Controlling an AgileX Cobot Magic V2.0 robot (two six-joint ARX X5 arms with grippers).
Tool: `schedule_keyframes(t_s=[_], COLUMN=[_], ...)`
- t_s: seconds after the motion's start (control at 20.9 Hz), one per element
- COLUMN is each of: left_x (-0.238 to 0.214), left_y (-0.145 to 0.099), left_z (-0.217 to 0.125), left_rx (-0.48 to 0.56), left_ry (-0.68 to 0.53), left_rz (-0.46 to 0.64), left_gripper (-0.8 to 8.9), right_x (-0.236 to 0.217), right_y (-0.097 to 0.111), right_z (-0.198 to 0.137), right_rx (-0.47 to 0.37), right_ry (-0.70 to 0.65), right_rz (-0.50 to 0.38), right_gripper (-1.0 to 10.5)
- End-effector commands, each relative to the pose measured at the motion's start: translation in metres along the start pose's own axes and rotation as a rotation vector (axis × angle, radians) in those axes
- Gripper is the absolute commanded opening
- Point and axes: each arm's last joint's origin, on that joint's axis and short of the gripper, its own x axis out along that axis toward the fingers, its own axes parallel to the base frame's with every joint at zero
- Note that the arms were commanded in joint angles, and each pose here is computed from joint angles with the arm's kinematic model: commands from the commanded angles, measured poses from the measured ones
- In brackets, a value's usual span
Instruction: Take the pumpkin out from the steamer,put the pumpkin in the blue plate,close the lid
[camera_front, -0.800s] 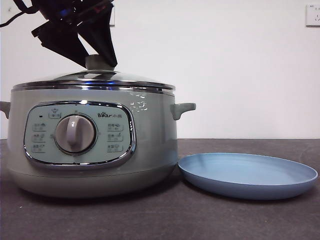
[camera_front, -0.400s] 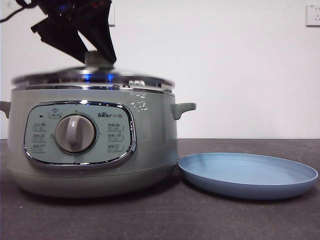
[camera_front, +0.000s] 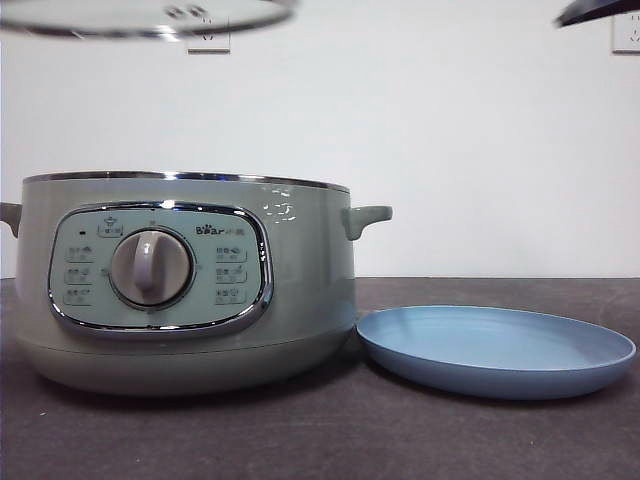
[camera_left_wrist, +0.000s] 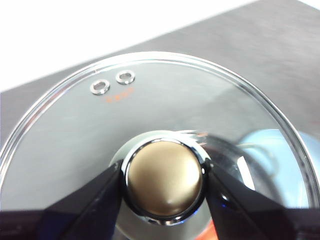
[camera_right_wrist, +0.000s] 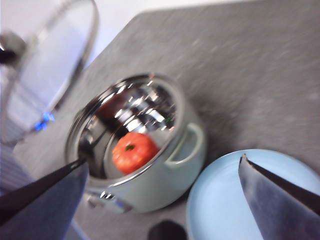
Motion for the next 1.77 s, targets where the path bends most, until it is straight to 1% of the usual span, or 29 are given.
schedule_keyframes(t_s=[0.05, 0.1, 0.29, 0.38, 0.43, 0.48, 0.57, 0.67, 0.76, 0.81, 0.91, 1.1, 1.19, 1.29, 1.43, 1.77], left_x=[-0.030, -0.041, -0.072, -0.085, -0.091, -0.097, -0.107, -0.120, -0.128, -0.131, -0.133, -0.132, -0.132, -0.132, -0.132, -0.132], left_y=[0.005, 0.007, 0.012, 0.014, 0.015, 0.016, 0.019, 0.022, 0.023, 0.024, 0.024, 0.024, 0.024, 0.024, 0.024, 0.024], left_z=[0.003, 0.001, -0.005, -0.009, -0.011, -0.013, -0.016, -0.021, -0.024, -0.024, -0.024, -0.024, -0.025, -0.027, -0.027, -0.027], left_rx=[-0.005, -0.009, -0.022, -0.027, -0.028, -0.029, -0.025, -0.038, -0.035, -0.031, -0.029, -0.025, -0.021, -0.017, -0.014, -0.014], left_ry=[-0.083, -0.098, -0.141, -0.159, -0.167, -0.174, -0.185, -0.205, -0.219, -0.218, -0.214, -0.210, -0.198, -0.185, -0.178, -0.177], left_rz=[0.088, 0.122, 0.193, 0.227, 0.249, 0.277, 0.337, 0.423, 0.445, 0.447, 0.464, 0.463, 0.463, 0.462, 0.462, 0.461], left_gripper=[-0.09, -0.09, -0.09, -0.09, -0.09, -0.09, -0.09, -0.09, -0.09, -0.09, -0.09, -0.09, -0.09, -0.09, -0.09, -0.09], right_x=[0.023, 0.033, 0.068, 0.087, 0.095, 0.104, 0.120, 0.143, 0.165, 0.178, 0.203, 0.245, 0.262, 0.279, 0.294, 0.320], right_y=[0.007, 0.011, 0.025, 0.034, 0.038, 0.044, 0.054, 0.069, 0.082, 0.089, 0.101, 0.113, 0.116, 0.117, 0.112, 0.097], right_z=[0.007, 0.010, 0.024, 0.033, 0.037, 0.041, 0.048, 0.059, 0.065, 0.064, 0.056, 0.030, 0.018, 0.007, -0.001, -0.024], right_rx=[-0.056, -0.071, -0.116, -0.153, -0.170, -0.186, -0.224, -0.272, -0.305, -0.320, -0.364, -0.467, -0.515, -0.531, -0.535, -0.520], right_ry=[0.065, 0.099, 0.214, 0.280, 0.310, 0.348, 0.430, 0.547, 0.657, 0.720, 0.791, 0.819, 0.834, 0.835, 0.836, 0.906], right_rz=[0.065, 0.090, 0.152, 0.146, 0.138, 0.124, 0.104, 0.055, 0.000, -0.021, -0.053, -0.110, -0.130, -0.118, -0.113, -0.123], right_gripper=[5.0, 5.0, 5.1, 5.2, 5.5, 5.8, 5.8, 5.8, 6.0, 6.0, 6.0, 6.0, 6.0, 6.0, 6.0, 5.9])
